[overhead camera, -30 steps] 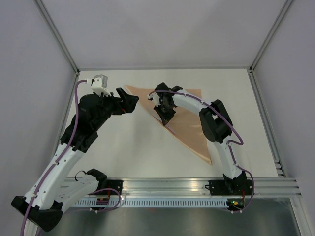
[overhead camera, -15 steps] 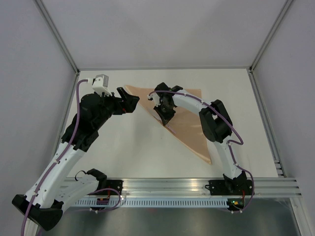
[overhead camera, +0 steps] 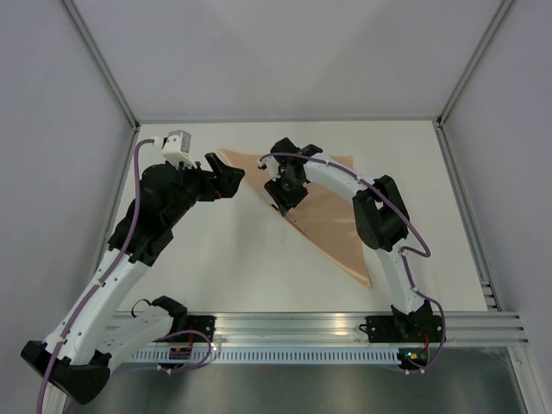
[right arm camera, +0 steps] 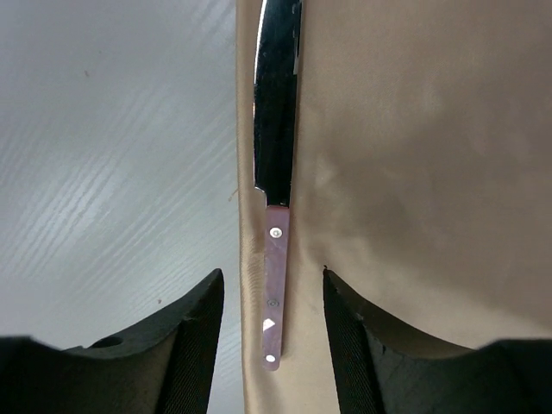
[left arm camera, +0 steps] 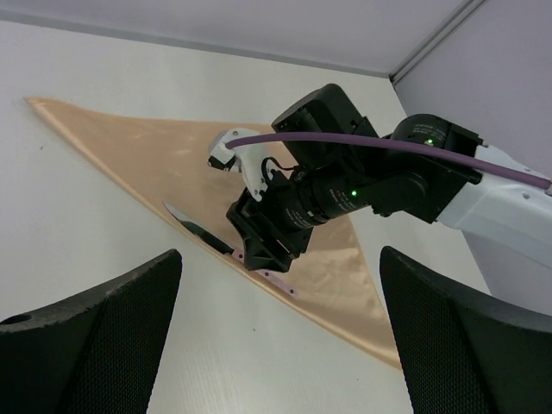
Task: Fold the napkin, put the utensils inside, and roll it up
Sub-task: Place the knife on the napkin, then fold the napkin at the center of the board.
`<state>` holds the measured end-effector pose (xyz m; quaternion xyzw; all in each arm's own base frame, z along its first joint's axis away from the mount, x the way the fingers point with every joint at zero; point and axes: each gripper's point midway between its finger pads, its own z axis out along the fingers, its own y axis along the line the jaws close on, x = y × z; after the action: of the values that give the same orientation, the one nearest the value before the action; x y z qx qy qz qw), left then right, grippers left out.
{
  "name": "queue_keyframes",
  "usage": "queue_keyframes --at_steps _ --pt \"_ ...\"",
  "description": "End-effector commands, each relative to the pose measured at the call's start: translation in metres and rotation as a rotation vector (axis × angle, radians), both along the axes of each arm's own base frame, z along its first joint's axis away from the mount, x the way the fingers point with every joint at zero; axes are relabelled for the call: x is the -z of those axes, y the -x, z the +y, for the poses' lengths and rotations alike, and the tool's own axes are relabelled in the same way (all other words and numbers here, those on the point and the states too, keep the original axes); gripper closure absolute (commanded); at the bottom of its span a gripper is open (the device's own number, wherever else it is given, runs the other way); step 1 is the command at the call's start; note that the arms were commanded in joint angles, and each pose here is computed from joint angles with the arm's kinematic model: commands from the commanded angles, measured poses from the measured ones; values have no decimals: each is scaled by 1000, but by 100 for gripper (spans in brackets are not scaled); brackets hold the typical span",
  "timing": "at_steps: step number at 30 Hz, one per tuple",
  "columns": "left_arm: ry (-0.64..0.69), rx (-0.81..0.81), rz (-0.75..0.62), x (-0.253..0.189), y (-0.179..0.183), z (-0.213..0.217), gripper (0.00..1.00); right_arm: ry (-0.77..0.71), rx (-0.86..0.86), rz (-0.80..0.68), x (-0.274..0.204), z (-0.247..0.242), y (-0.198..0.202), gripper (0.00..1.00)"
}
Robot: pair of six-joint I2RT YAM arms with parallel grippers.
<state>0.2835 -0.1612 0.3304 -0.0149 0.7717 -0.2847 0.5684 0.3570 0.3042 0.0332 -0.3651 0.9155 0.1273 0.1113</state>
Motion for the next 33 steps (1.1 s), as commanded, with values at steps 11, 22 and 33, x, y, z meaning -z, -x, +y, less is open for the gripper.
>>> queue_keyframes --at_steps 11,22,33 --pt "-45 242 -153 7 -2 -55 4 -337 268 -177 -172 -76 -65 43" --pt "-457 449 -374 102 44 -175 0 -394 597 -269 -165 -243 -75 42" --pt "-601 640 -609 180 104 -245 0 -393 644 -303 -156 -262 -77 43"
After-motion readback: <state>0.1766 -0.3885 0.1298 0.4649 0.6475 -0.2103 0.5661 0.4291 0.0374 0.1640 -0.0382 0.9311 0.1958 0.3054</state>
